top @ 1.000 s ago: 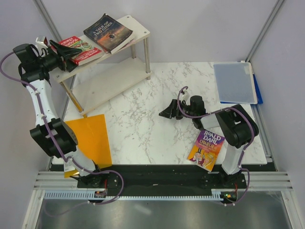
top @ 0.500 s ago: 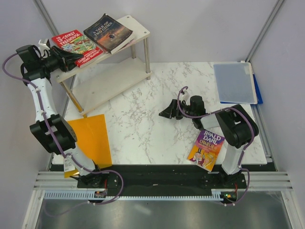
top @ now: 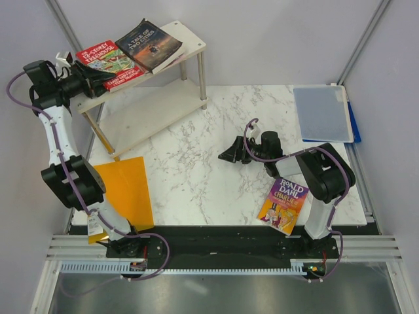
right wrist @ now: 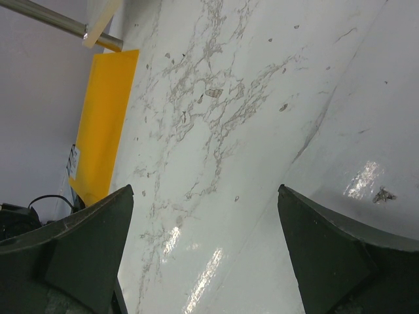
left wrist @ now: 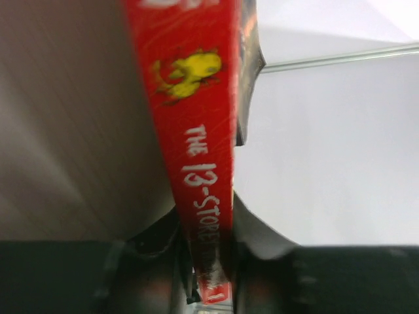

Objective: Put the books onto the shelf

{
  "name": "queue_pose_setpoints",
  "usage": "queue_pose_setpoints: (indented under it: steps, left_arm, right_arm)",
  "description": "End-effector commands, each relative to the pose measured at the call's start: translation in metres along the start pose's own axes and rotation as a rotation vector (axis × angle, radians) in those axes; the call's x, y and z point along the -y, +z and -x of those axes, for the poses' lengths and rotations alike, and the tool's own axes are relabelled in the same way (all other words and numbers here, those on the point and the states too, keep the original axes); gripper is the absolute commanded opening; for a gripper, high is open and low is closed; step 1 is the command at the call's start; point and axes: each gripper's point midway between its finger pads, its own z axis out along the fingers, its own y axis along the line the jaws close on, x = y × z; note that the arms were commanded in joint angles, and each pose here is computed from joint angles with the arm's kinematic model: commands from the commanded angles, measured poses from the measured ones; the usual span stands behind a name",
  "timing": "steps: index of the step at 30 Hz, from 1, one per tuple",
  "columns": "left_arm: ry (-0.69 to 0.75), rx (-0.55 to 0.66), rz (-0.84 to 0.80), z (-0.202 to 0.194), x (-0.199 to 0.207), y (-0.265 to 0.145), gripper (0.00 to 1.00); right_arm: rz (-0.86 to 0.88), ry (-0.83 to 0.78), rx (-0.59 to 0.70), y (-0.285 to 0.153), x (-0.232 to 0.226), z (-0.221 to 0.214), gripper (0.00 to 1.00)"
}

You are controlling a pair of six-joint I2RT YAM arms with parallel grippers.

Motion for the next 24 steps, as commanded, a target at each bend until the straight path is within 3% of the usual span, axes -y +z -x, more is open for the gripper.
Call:
queue_pose_setpoints:
  steps: [1,4,8,9,10,24]
  left_arm:
    - [0.095,-0.030,-0.044,-0.004,0.017,-0.002,0.43]
    - [0.109,-0.020,-0.037,-0.002,0.018,-0.003,0.57]
    - [0.123,-0.014,-0.022,0.003,0.020,-0.005,0.64]
    - [0.116,-0.020,0.003,0.000,0.015,-0.005,0.78]
    - [0.126,-0.002,0.033,0.003,0.012,-0.005,0.80]
    - [0.328,0.194,0.518,0.020,-0.018,-0.041,0.82]
  right_arm:
    - [0.027,-0.036,0.019,0.005,-0.007,0.010,0.98]
    - [0.029,-0.037,0.019,0.006,-0.007,0.010,0.98]
    - [0.033,-0.038,0.021,0.006,-0.008,0.011,0.98]
    - [0.034,-0.038,0.020,0.006,-0.009,0.011,0.98]
    - [0.035,-0.036,0.021,0.006,-0.009,0.011,0.98]
    - [0.056,-0.017,0.021,0.007,-0.010,0.009,0.98]
